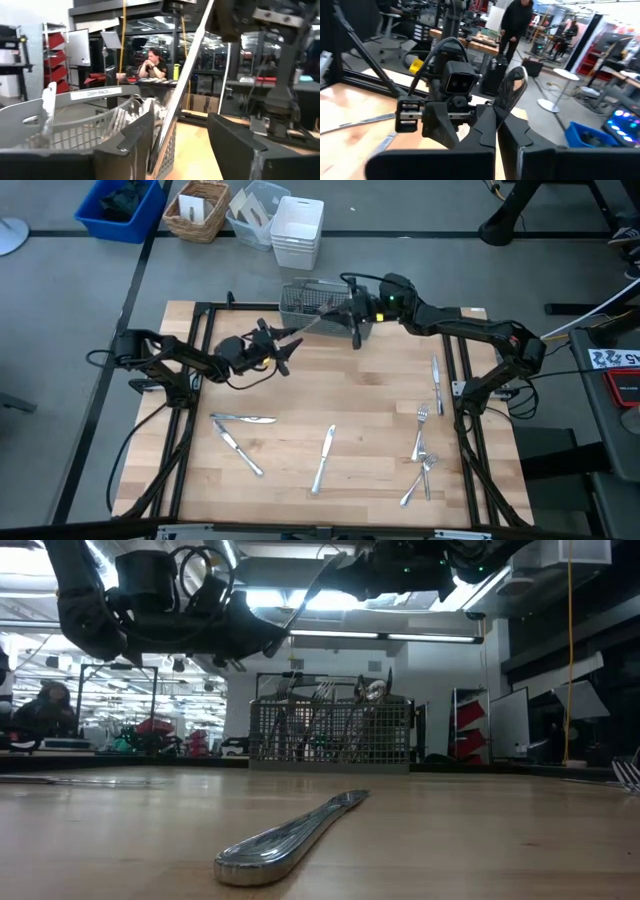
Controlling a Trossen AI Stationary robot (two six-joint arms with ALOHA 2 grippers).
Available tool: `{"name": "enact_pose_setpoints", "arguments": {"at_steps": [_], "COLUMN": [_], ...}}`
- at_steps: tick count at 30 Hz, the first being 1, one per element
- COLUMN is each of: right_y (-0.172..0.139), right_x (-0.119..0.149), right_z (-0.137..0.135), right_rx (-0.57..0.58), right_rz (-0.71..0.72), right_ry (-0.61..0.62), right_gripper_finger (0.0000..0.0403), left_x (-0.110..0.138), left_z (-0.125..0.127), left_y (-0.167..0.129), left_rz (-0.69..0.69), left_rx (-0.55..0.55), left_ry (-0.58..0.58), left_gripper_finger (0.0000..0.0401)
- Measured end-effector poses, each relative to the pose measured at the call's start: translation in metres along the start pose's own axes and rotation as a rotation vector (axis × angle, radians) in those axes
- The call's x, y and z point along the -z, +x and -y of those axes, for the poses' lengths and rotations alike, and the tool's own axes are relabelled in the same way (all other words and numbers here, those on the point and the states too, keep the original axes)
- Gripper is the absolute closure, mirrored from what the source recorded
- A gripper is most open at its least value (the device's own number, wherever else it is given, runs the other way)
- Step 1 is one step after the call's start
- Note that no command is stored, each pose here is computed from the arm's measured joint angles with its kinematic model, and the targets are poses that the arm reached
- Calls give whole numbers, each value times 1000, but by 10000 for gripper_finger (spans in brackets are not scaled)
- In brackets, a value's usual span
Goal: Sort silverware
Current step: Put the table knife into the gray silverware organizer
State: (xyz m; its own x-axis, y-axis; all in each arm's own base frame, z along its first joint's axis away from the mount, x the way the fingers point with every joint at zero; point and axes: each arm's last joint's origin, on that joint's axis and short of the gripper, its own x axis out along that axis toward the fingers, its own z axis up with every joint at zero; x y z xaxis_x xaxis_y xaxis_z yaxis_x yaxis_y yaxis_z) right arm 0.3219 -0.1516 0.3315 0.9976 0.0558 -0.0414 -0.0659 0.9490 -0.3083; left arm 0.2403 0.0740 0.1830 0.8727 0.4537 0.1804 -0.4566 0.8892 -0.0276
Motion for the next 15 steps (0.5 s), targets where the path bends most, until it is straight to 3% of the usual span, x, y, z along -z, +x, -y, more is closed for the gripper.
{"name": "enact_pose_setpoints", "arguments": {"at_steps": [5,15], "right_y": [0,-1], "right_x": [-1,-21], "right_z": [2,16], "right_rx": [43,195], "right_rz": [0,-75], "right_ry": [-15,-90], "right_gripper_finger": [398,400], "left_x": [-6,-3], "left_z": [-7,-24], "left_y": [-1,-10], "left_rz": [-3,-227], "left_rx": [-28,-195], "left_ry": [-31,-19], "left_gripper_finger": [219,217]}}
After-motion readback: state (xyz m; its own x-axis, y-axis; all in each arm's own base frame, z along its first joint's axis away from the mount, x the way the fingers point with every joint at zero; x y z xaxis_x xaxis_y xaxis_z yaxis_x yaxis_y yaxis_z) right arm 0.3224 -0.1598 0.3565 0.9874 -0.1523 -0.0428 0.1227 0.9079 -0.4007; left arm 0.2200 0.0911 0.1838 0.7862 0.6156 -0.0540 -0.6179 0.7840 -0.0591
